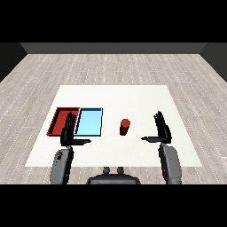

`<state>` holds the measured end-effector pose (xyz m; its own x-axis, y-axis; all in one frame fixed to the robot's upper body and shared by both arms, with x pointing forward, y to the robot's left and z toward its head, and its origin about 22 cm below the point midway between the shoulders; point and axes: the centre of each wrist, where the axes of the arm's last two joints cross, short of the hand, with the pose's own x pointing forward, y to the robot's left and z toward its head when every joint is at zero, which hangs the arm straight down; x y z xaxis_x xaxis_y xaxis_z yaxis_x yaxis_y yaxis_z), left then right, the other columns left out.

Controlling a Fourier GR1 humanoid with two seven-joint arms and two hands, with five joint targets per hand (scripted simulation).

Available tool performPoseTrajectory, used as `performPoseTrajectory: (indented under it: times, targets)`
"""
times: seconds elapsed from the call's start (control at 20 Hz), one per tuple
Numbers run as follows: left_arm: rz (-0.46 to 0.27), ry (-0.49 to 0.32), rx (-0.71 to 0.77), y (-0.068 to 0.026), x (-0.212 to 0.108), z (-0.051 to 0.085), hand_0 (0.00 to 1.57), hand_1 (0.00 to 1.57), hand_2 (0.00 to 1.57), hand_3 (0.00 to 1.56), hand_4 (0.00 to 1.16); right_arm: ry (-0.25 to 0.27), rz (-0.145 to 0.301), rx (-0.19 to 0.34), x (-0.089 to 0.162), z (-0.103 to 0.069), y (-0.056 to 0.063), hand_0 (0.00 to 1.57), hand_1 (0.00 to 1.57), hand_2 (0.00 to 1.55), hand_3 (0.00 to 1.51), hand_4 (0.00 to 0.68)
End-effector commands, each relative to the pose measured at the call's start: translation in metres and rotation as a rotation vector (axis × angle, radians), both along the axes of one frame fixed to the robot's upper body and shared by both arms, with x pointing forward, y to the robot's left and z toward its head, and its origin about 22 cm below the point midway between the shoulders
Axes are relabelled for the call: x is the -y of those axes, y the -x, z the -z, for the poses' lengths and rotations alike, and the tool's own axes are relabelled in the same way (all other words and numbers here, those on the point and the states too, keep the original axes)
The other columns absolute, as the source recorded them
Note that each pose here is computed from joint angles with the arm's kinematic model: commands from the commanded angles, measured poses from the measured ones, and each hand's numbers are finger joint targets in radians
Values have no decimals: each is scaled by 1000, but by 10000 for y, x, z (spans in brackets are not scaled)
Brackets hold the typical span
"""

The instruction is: Pick the red can and put it in the red box

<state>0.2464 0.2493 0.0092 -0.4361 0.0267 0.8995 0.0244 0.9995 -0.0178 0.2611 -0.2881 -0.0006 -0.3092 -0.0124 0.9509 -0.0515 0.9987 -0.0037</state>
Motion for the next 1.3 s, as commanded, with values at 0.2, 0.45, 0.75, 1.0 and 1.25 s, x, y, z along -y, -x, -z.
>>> performPoseTrajectory:
  times: [0.2,0.45,0.75,1.0,1.25]
  targets:
    - [-21,20,4,-219,-20,180,0,0,0,0,0,-46,-36,-53,-157,-98,-14,0,0,0,0,0]
    - [-3,37,28,-86,35,-108,0,0,0,0,0,-82,-54,-109,-354,250,-196,0,0,0,0,0]
    - [-5,13,9,-105,-57,29,0,0,0,0,0,-80,-72,-117,-535,255,-263,0,0,0,0,0]
    - [-3,29,11,25,5,-110,0,0,0,0,0,-118,-108,-122,-674,339,-322,0,0,0,0,0]
    - [0,45,7,-94,-73,-131,0,0,0,0,0,-132,-120,-164,-908,519,-556,0,0,0,0,0]
